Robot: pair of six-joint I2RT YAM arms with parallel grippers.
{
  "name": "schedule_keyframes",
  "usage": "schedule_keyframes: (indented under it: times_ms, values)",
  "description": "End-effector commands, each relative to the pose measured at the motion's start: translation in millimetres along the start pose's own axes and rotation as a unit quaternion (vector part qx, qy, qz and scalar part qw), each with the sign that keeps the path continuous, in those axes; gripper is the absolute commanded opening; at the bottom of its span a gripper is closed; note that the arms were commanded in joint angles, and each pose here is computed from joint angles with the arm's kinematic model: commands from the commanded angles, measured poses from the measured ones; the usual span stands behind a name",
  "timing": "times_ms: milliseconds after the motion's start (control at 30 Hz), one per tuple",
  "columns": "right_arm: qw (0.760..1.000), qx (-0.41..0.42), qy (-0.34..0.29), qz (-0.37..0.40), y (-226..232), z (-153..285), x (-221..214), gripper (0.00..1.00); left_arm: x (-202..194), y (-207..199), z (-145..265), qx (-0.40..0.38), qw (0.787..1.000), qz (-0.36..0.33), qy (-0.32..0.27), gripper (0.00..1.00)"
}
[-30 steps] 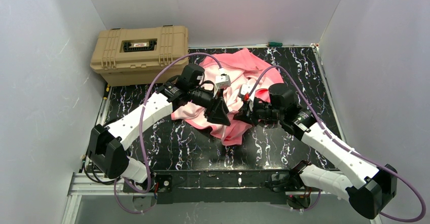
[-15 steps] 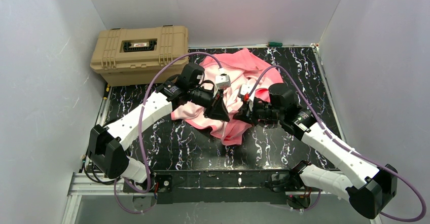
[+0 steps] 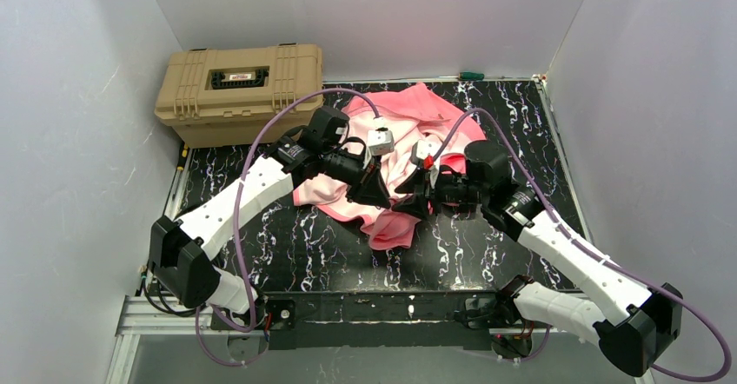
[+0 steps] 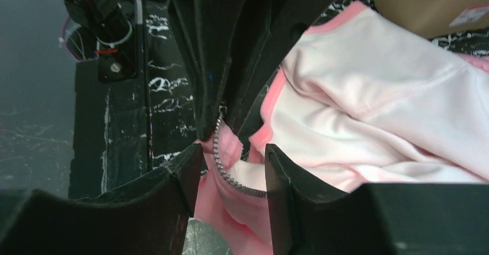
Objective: Zip up the jacket
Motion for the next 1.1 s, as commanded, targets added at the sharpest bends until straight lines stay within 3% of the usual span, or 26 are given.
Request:
schedule_keyframes:
  times_ms: [0,533,700,800,1067]
  values:
    - [0.995,0.03,-0.093,0.016,5.4,-2.1,35.8,0.53,14.3,-20.0,14.0,-0.005,0.998,-0.052,-0.019,0.0]
    - [0.986,0.062,-0.146,-0.046,14.2,-15.5,5.7,0.51,17.5,-26.9,18.6,-0.005,0.997,-0.07,-0.026,0.0]
    - [0.978,0.071,-0.19,-0.058,13.7,-8.3,11.5,0.41,19.4,-27.6,19.2,-0.005,0.997,-0.074,-0.027,0.0]
    - [0.976,0.081,-0.186,-0.078,15.1,-8.4,1.9,0.33,20.9,-29.1,20.6,-0.005,0.996,-0.079,-0.027,0.0]
    - [0.96,0.099,-0.23,-0.124,18.2,-12.0,-9.3,0.22,28.5,-32.2,24.5,-0.003,0.995,-0.092,-0.028,0.0]
Point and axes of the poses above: each gripper's point midway between its finger pads, its own z axis back along the fingers, its own y axis along the line the jaws close on, x = y × z, the point moved 6 cm from there along z, back along the fingers, and after that the axes turned 5 degrees about z, right-handed, at the moved point
